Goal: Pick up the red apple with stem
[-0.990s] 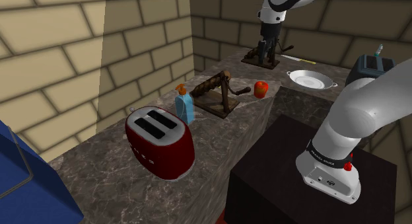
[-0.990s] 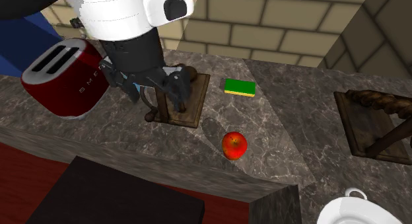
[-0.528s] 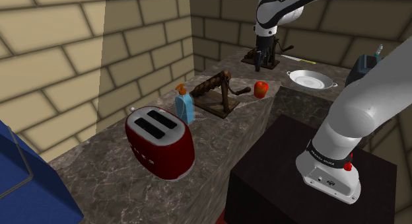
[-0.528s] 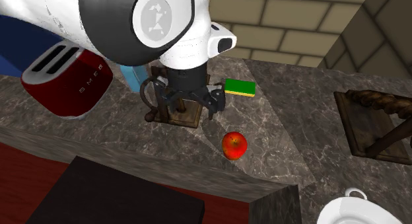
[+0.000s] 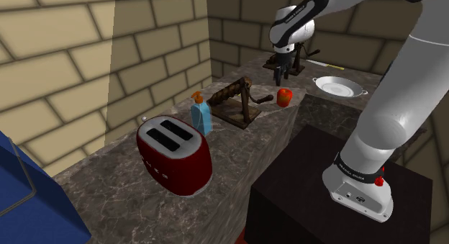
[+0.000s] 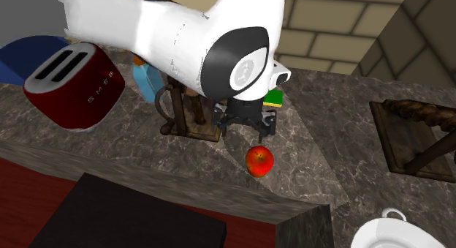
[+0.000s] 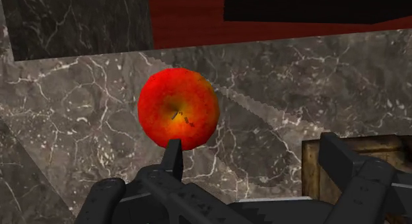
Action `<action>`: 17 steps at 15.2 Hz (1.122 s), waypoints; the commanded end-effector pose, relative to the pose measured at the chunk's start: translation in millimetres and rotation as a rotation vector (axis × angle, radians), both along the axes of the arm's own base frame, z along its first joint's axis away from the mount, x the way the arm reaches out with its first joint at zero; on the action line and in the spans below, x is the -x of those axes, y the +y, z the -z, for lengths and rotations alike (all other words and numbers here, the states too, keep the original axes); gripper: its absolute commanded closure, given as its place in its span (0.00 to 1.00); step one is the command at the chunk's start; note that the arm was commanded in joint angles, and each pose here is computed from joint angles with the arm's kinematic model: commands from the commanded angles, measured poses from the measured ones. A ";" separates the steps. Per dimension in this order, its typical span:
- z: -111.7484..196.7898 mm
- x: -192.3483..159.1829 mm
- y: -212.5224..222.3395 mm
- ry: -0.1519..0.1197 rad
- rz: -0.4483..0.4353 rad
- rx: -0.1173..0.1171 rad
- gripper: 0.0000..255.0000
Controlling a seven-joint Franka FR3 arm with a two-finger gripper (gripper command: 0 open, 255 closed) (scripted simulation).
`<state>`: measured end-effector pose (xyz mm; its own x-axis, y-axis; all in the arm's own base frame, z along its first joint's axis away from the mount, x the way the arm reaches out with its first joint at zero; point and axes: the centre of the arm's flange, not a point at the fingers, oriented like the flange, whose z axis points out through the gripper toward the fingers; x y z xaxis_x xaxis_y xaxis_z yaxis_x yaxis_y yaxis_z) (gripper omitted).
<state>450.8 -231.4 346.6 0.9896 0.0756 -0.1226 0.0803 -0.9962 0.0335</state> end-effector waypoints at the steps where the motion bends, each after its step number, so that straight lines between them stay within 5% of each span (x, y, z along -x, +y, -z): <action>1: 20.3 -9.1 -14.9 0.013 -0.002 0.003 0.00; 7: 74.1 -34.4 -56.8 0.046 -0.005 0.010 0.00; 16: 114.1 -34.4 -56.8 0.046 -0.005 0.010 0.00; 17: 114.4 -33.5 -56.4 0.046 -0.005 0.010 1.00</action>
